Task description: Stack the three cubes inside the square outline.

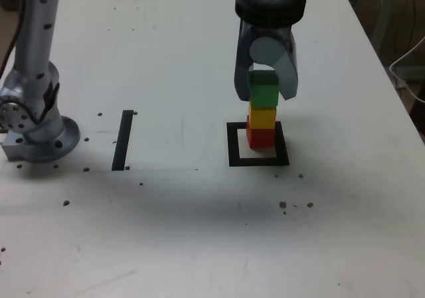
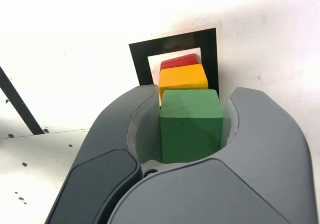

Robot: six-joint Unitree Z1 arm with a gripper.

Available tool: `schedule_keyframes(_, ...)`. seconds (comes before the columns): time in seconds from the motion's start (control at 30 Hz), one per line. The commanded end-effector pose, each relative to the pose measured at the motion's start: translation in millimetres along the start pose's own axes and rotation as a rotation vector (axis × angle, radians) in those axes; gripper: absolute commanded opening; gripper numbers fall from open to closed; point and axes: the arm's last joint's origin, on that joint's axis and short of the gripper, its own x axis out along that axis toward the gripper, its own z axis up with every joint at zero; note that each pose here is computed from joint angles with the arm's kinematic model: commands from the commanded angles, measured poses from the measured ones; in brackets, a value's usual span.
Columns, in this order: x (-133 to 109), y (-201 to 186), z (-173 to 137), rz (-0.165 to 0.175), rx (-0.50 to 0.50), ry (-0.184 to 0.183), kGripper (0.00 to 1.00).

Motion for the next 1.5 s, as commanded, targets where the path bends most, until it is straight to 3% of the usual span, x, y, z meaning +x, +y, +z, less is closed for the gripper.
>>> schedule_keyframes(0.0,2.8,1.8,0.7,0.0,-0.008,0.007,0.12)
schedule_keyframes(0.43,6.4,6.5,-0.1,-0.005,-0.021,0.02,0.12)
schedule_keyframes(0.73,4.9,6.5,0.4,-0.009,-0.022,0.007,0.22)
schedule_keyframes(0.8,5.4,6.5,0.6,-0.01,-0.022,0.009,0.28)
schedule_keyframes(0.87,6.4,6.4,0.8,-0.01,-0.022,0.012,0.41)
schedule_keyframes(1.03,9.2,6.4,1.1,-0.008,-0.022,0.02,0.82)
schedule_keyframes(1.1,9.5,6.7,1.0,-0.003,-0.022,0.022,0.93)
schedule_keyframes(1.2,9.6,7.1,1.1,0.007,-0.024,0.025,0.99)
schedule_keyframes(1.47,5.9,7.7,0.4,0.017,-0.026,0.02,1.0)
